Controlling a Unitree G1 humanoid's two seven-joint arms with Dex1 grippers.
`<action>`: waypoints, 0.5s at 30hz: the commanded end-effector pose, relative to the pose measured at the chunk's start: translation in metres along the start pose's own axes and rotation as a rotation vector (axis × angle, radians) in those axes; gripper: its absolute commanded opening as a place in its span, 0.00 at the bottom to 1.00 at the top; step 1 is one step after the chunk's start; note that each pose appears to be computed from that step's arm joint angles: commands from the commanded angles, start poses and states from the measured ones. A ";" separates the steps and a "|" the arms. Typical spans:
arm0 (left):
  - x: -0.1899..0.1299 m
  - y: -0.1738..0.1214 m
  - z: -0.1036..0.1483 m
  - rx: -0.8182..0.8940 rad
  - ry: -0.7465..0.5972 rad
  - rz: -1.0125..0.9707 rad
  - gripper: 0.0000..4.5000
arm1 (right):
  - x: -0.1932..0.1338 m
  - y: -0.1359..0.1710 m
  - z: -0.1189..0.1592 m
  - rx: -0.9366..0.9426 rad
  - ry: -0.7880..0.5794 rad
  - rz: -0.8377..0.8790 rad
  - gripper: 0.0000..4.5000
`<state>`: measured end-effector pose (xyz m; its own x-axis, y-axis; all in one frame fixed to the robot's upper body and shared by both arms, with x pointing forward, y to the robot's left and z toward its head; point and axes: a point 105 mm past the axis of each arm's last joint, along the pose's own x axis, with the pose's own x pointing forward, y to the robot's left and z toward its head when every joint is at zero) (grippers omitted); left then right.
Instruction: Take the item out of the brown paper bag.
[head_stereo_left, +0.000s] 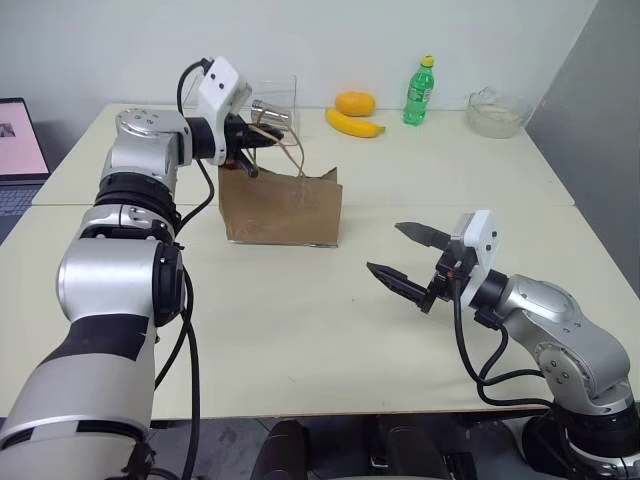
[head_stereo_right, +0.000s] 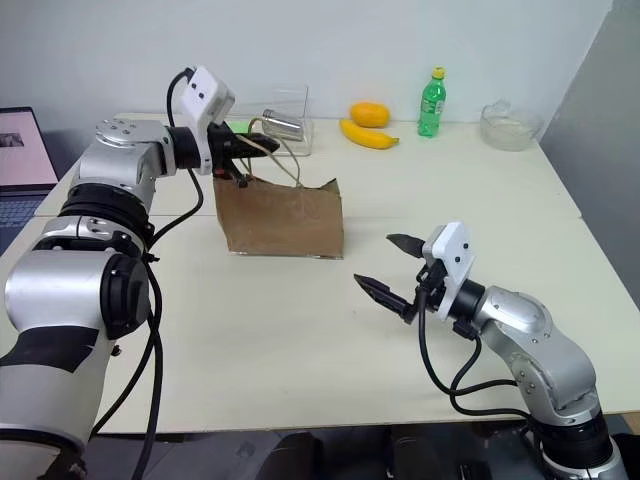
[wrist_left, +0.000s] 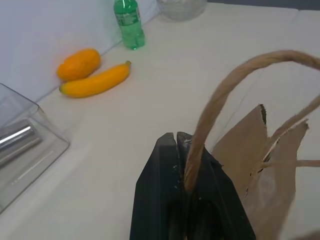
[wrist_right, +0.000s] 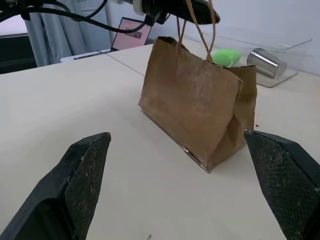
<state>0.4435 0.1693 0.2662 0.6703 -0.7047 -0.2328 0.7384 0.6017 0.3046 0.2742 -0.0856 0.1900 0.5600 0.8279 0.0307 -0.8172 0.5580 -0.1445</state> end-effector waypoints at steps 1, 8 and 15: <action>-0.006 0.003 0.017 0.070 -0.019 0.002 0.01 | 0.001 0.003 0.009 -0.029 -0.030 0.018 1.00; -0.017 0.007 0.011 0.053 -0.006 0.006 0.33 | 0.002 0.004 0.008 -0.034 -0.030 0.030 1.00; -0.047 0.014 0.001 0.169 0.000 0.069 0.81 | 0.007 0.005 0.006 -0.052 -0.026 0.049 1.00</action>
<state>0.4287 0.2082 0.2611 0.7061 -0.6557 -0.2675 0.7006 0.5916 0.3990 0.2761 -0.0806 0.1858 0.5399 0.8416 0.0127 -0.8297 0.5347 -0.1602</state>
